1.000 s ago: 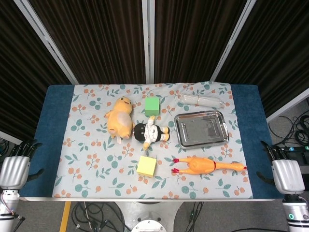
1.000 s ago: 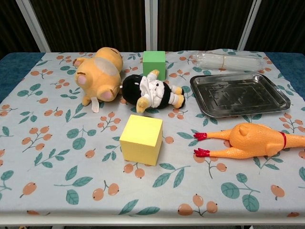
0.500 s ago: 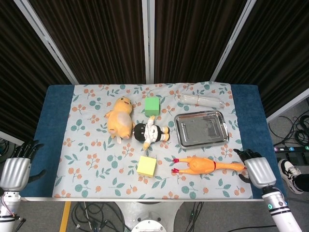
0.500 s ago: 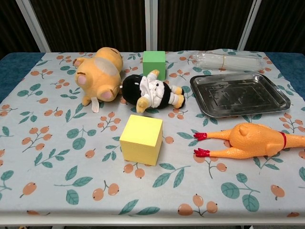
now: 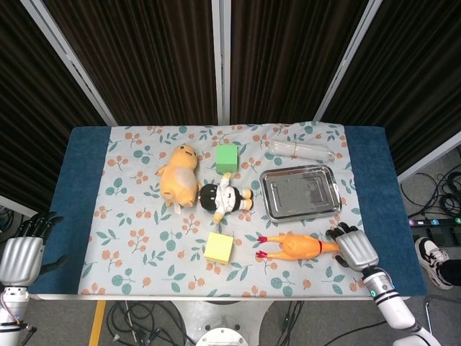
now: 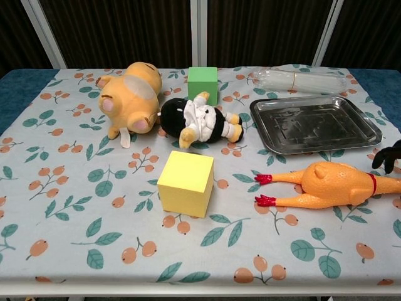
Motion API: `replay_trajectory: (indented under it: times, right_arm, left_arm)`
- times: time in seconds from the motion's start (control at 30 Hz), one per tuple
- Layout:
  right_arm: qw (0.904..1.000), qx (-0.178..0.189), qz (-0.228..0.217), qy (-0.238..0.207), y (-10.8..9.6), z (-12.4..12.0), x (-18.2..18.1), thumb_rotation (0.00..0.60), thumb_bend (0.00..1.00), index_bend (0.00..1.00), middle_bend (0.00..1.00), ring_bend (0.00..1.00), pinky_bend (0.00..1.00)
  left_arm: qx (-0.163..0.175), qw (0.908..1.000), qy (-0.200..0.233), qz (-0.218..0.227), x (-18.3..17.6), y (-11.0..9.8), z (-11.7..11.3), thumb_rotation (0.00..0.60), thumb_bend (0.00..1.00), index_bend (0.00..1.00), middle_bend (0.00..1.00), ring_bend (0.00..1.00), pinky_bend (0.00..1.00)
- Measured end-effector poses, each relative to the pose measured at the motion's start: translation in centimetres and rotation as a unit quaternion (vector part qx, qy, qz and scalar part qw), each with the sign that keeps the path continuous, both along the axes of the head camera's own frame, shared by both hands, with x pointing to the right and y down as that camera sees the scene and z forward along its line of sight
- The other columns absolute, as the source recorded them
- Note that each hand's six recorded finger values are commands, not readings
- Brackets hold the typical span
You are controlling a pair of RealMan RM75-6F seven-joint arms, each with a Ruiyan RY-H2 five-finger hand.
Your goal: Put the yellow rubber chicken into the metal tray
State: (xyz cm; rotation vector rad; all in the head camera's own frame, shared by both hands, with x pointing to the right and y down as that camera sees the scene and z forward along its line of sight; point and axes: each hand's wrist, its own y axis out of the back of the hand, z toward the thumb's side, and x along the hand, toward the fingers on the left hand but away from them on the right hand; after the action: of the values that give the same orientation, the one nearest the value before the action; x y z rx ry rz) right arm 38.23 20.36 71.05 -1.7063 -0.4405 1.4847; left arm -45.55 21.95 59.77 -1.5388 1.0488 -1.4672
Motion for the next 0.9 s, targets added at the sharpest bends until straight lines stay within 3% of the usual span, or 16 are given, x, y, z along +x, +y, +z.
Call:
replay_trajectory:
  times: [0.33, 0.43, 0.63, 0.9]
  right_arm:
    - [0.9998, -0.001, -0.012, -0.014, -0.1, 0.4, -0.9, 0.6, 0.24, 0.41, 0.42, 0.33, 0.49]
    - [0.9999, -0.004, -0.011, -0.012, 0.0, 0.6, -0.8, 0.6, 0.26, 0.47, 0.47, 0.38, 0.56]
    - [0.9995, 0.021, -0.011, -0.019, -0.6, 0.3, -0.7, 0.6, 0.33, 0.75, 0.67, 0.61, 0.85]
    - [0.9941, 0.074, -0.056, -0.056, -3.2, -2.6, -2.0, 0.6, 0.33, 0.95, 0.79, 0.73, 1.0]
  left_arm:
    - [-0.002, 1.0, 0.002, -0.003, -0.3, 0.2, 0.0, 0.6, 0.02, 0.27, 0.26, 0.15, 0.22]
    - [-0.004, 1.0, 0.003, -0.003, -0.3, 0.2, 0.1, 0.6, 0.02, 0.27, 0.26, 0.15, 0.22]
    - [-0.001, 0.9999, 0.011, 0.008, 0.1, -0.2, 0.0, 0.6, 0.02, 0.27, 0.26, 0.15, 0.22]
    - [0.004, 0.9949, 0.092, 0.042, 2.4, -2.6, -0.9, 0.6, 0.01, 0.27, 0.26, 0.15, 0.22]
